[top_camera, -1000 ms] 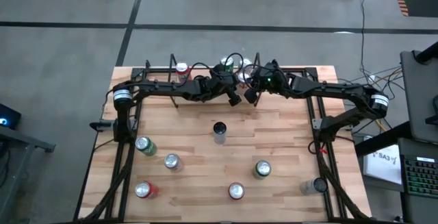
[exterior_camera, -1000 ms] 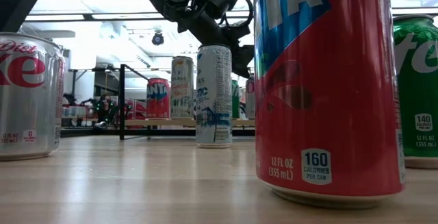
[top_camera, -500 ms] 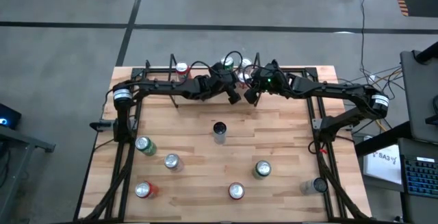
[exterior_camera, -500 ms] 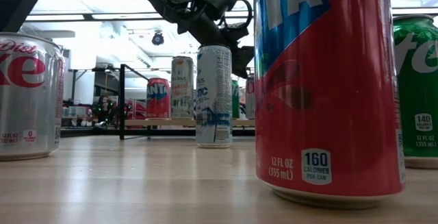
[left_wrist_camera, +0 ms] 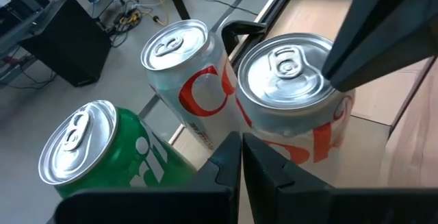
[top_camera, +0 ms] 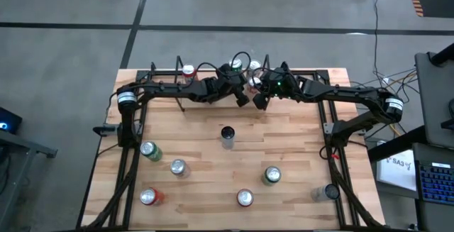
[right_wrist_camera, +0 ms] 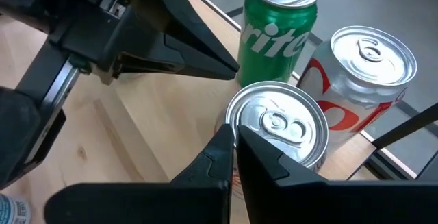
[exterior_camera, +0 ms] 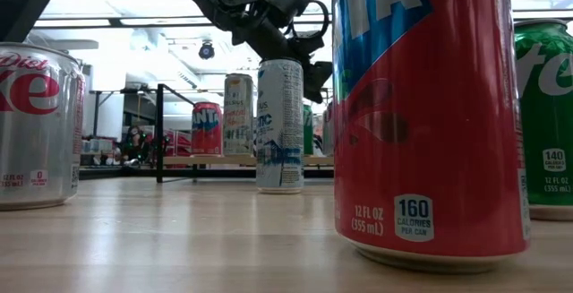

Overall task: Sort soda cans
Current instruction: Put the top red silver soda can on the shelf and align it with the other red silver soda can

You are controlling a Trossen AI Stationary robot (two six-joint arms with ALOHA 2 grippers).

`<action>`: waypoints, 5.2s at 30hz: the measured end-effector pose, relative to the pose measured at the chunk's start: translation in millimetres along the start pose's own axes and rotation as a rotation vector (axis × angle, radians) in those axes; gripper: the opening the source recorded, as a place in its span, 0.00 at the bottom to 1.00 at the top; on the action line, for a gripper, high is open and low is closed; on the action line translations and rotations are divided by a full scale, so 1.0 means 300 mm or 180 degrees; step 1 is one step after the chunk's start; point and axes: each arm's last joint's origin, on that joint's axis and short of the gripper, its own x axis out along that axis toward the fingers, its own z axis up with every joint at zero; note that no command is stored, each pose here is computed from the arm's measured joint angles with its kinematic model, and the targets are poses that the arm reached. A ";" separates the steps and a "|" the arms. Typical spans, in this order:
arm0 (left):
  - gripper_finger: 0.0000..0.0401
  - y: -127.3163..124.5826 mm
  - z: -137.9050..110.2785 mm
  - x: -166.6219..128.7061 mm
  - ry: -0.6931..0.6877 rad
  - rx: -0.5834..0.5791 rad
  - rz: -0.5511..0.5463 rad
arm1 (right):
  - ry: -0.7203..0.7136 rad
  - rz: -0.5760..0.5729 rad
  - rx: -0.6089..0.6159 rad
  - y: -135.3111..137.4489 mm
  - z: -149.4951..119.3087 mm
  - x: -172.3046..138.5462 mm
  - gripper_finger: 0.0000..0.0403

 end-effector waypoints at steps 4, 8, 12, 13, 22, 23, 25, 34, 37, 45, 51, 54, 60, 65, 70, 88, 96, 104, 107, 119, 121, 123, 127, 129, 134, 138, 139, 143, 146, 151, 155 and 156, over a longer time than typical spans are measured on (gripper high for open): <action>0.00 0.001 0.000 0.000 0.0001 -0.0001 0.0002 | -0.0002 -0.0035 -0.0003 -0.001 0.000 0.000 0.03; 0.00 -0.005 -0.001 -0.002 0.0008 0.0011 -0.0012 | -0.0015 -0.0129 -0.0057 -0.005 0.002 -0.007 0.03; 0.00 -0.021 -0.002 -0.010 0.0036 0.0047 -0.0047 | -0.0041 -0.0146 -0.0057 -0.007 0.010 -0.025 0.03; 0.00 -0.025 -0.002 -0.012 0.0032 0.0066 -0.0057 | -0.0046 -0.0144 -0.0058 -0.007 0.015 -0.030 0.03; 0.00 -0.053 0.055 -0.099 -0.0173 0.0206 -0.0160 | 0.0266 -0.0004 -0.0146 -0.005 0.036 -0.066 0.03; 0.00 -0.056 0.064 -0.114 -0.0203 0.0238 -0.0176 | 0.0328 0.0013 -0.0157 -0.005 0.038 -0.071 0.03; 0.00 -0.059 0.084 -0.146 -0.0292 0.0292 -0.0202 | 0.0422 0.0017 -0.0176 -0.005 0.037 -0.077 0.03; 0.00 -0.043 0.116 -0.283 -0.0709 0.0257 -0.0252 | 0.0481 0.0008 -0.0258 -0.004 0.030 -0.063 0.03; 0.00 -0.030 0.100 -0.326 -0.0861 0.0183 -0.0253 | 0.0527 0.0002 -0.0290 -0.003 0.023 -0.045 0.03; 0.00 0.012 0.065 -0.410 -0.1154 0.0007 -0.0232 | 0.0410 -0.0016 -0.0325 -0.002 0.032 -0.024 0.03; 0.00 0.021 0.059 -0.427 -0.1183 -0.0054 -0.0236 | 0.0375 -0.0014 -0.0328 -0.002 0.035 -0.022 0.03; 0.00 0.019 0.057 -0.423 -0.1172 -0.0048 -0.0238 | 0.0380 -0.0012 -0.0326 -0.002 0.036 -0.026 0.03; 0.00 0.018 0.056 -0.422 -0.1169 -0.0046 -0.0241 | 0.0462 -0.0023 -0.0259 -0.003 0.027 -0.029 0.03; 0.00 0.018 0.057 -0.422 -0.1173 -0.0047 -0.0241 | 0.0481 -0.0054 -0.0264 -0.003 0.022 -0.009 0.03; 0.00 0.018 0.057 -0.422 -0.1173 -0.0048 -0.0241 | 0.0426 -0.0056 -0.0321 -0.001 0.024 0.011 0.03; 0.00 0.017 0.056 -0.421 -0.1166 -0.0044 -0.0243 | 0.0244 -0.0126 -0.0440 -0.013 0.042 0.022 0.03; 0.00 0.017 0.056 -0.421 -0.1164 -0.0043 -0.0243 | 0.0245 -0.0128 -0.0453 -0.015 0.043 0.022 0.03; 0.00 0.016 0.055 -0.420 -0.1158 -0.0013 -0.0239 | 0.0397 -0.0125 -0.0375 -0.015 0.029 0.009 0.03; 0.00 0.016 0.055 -0.420 -0.1160 0.0022 -0.0232 | 0.0429 -0.0130 -0.0353 -0.016 0.026 0.008 0.03; 0.00 0.017 0.056 -0.420 -0.1169 0.0041 -0.0227 | 0.0547 -0.0115 -0.0291 -0.015 0.016 0.003 0.03; 0.00 0.017 0.056 -0.420 -0.1169 0.0041 -0.0227 | 0.0560 -0.0104 -0.0287 -0.014 0.016 -0.001 0.03; 0.00 0.017 0.056 -0.420 -0.1169 0.0048 -0.0226 | 0.0581 -0.0107 -0.0289 -0.014 0.014 -0.002 0.03; 0.00 0.017 0.056 -0.421 -0.1175 0.0084 -0.0218 | 0.0580 -0.0120 -0.0297 -0.015 0.013 0.000 0.03; 0.00 0.017 0.057 -0.421 -0.1185 0.0105 -0.0211 | 0.0533 -0.0135 -0.0317 -0.015 0.017 0.007 0.03; 0.00 0.018 0.059 -0.422 -0.1209 0.0108 -0.0204 | 0.0409 -0.0120 -0.0429 -0.012 0.024 0.026 0.03; 0.00 0.018 0.059 -0.422 -0.1208 0.0119 -0.0202 | 0.0279 -0.0119 -0.0468 -0.011 0.036 0.034 0.03; 0.00 0.018 0.059 -0.422 -0.1208 0.0119 -0.0202 | 0.0275 -0.0118 -0.0454 -0.010 0.042 0.031 0.03; 0.00 0.018 0.059 -0.422 -0.1209 0.0118 -0.0202 | 0.0346 -0.0122 -0.0421 -0.009 0.079 0.009 0.03; 0.00 0.018 0.059 -0.422 -0.1208 0.0119 -0.0202 | 0.0426 -0.0055 -0.0392 -0.006 0.095 -0.005 0.03; 0.00 0.018 0.059 -0.422 -0.1209 0.0151 -0.0196 | 0.0572 -0.0015 -0.0373 -0.005 0.090 -0.009 0.03; 0.00 0.018 0.059 -0.422 -0.1208 0.0170 -0.0193 | 0.0614 0.0025 -0.0345 -0.005 0.071 0.001 0.03; 0.00 0.017 0.059 -0.422 -0.1207 0.0175 -0.0192 | 0.0602 0.0025 -0.0342 -0.005 0.068 0.003 0.03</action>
